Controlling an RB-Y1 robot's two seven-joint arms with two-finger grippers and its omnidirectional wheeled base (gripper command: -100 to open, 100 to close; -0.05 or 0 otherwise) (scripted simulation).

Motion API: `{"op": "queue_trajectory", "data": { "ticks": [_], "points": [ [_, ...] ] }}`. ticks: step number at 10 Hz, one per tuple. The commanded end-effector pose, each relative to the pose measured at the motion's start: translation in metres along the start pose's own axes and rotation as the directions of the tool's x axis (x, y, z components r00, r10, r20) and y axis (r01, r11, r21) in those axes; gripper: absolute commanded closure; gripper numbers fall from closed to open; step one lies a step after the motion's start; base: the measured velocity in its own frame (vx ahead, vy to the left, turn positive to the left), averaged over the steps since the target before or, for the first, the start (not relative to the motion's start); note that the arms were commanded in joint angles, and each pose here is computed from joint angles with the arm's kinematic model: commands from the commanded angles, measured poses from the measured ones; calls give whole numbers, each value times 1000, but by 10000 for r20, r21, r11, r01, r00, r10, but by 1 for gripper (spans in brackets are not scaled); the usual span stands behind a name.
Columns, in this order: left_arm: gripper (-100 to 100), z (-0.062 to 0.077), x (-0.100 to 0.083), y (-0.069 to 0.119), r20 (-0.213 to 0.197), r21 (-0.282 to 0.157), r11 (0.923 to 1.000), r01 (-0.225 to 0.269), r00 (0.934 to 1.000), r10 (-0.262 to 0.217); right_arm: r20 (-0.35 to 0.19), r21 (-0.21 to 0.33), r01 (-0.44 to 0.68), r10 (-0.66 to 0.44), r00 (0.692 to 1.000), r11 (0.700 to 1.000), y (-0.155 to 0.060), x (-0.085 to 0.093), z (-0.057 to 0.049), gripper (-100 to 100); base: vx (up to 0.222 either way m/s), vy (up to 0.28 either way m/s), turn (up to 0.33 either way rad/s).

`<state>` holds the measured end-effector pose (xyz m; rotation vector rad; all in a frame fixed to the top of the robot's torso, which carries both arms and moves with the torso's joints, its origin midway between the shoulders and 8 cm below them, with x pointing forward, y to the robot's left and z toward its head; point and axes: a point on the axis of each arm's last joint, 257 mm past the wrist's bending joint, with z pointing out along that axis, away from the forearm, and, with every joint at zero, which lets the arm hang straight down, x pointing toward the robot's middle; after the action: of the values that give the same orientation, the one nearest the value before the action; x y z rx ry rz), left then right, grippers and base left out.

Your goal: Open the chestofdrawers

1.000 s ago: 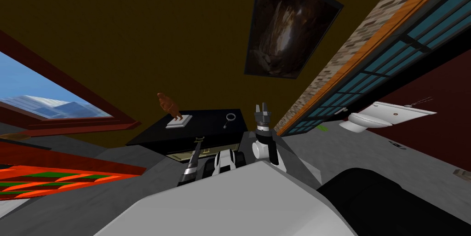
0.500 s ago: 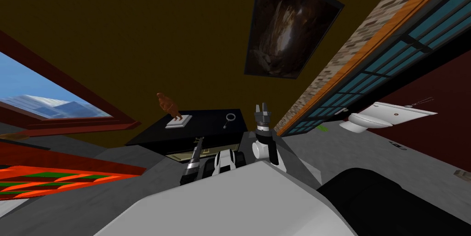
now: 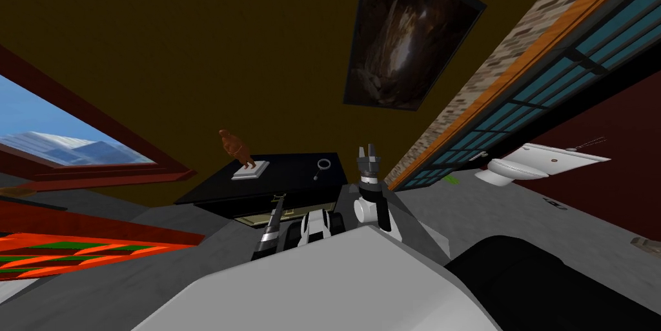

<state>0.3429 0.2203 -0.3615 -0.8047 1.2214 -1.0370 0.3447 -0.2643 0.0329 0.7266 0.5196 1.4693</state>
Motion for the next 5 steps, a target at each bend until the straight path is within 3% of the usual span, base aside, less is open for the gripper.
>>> {"op": "queue_trajectory", "data": {
  "ticks": [1,5],
  "points": [
    [100,2,-1,-3,-21,29,10000,0,10000,0,0,0,0,0,10000,10000,0,0,0,0,-82,9,13],
    [100,9,-4,-10,-48,108,9999,-13,10000,14,0,-2,-2,2,10000,10000,0,0,0,0,-162,-8,17]
  ]
}}
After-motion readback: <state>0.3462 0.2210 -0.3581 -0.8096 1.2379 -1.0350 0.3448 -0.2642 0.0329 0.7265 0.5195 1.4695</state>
